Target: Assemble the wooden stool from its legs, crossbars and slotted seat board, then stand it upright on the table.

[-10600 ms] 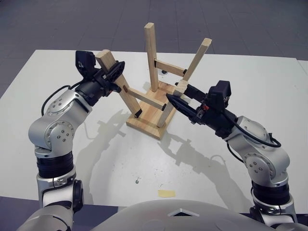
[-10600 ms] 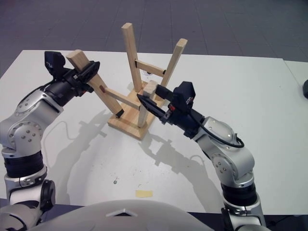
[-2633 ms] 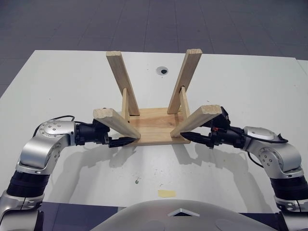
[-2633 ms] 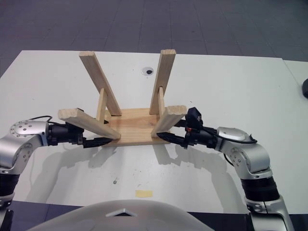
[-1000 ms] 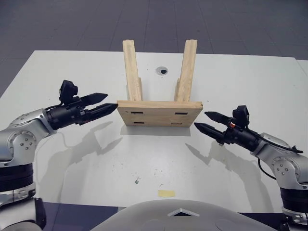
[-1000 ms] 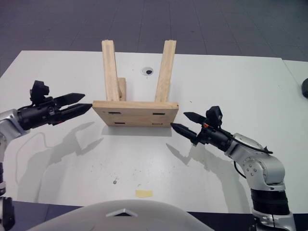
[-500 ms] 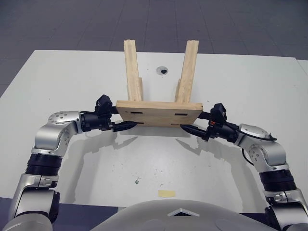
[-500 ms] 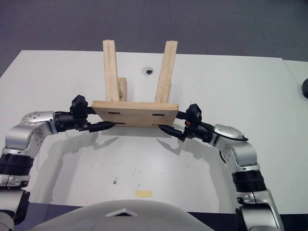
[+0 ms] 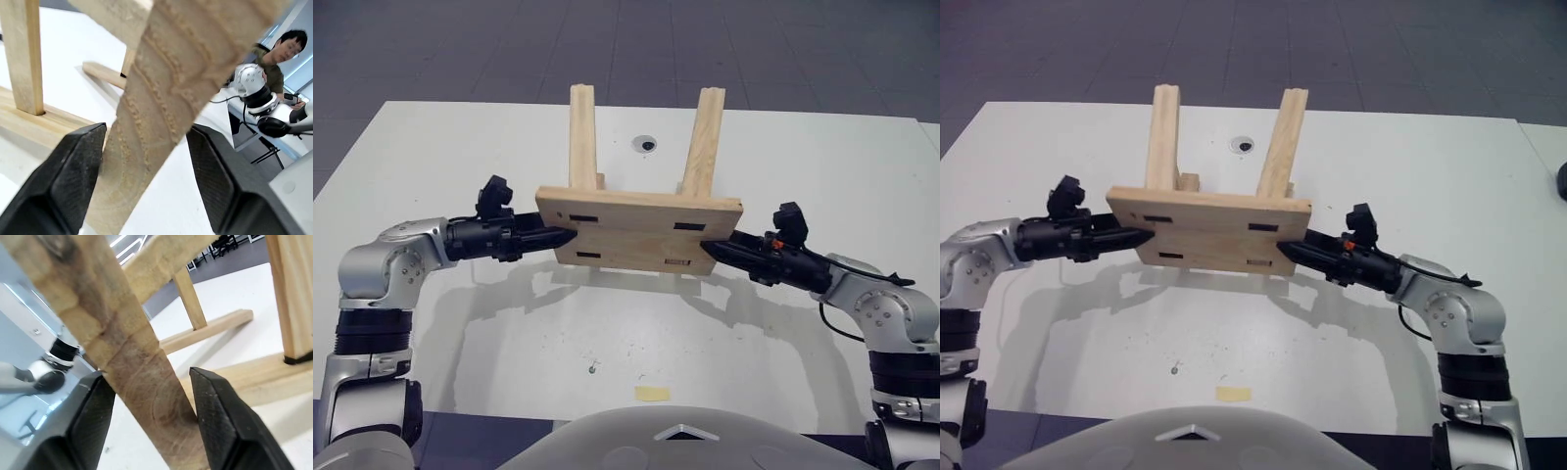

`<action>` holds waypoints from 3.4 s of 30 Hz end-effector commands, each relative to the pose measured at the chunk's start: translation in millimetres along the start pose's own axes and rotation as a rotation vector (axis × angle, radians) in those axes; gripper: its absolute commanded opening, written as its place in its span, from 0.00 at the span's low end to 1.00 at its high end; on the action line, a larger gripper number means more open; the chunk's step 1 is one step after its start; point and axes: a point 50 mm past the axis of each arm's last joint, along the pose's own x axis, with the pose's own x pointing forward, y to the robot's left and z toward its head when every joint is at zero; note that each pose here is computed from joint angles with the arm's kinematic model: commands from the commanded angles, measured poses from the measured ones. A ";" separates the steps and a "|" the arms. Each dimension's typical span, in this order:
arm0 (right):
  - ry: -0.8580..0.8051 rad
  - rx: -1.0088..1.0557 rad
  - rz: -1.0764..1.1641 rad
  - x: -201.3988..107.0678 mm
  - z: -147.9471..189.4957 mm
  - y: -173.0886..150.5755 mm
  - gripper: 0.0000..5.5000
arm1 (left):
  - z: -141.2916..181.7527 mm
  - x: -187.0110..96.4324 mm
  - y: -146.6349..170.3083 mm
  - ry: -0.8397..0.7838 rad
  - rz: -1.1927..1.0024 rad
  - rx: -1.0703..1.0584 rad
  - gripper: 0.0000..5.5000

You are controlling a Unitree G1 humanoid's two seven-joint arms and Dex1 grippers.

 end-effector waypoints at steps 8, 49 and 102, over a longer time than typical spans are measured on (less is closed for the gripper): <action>-0.645 0.336 -0.054 56.0 61.3 24.7 0.24 | 101.3 65.7 -32.8 -0.638 0.154 -0.223 0.37; -0.648 -0.397 -1.197 50.0 9.5 -51.9 0.98 | 104.1 40.6 20.2 -0.702 0.890 0.370 0.98; -0.479 -0.568 -1.088 46.3 35.9 -67.0 0.98 | 71.5 31.7 12.1 -0.673 1.010 0.540 0.98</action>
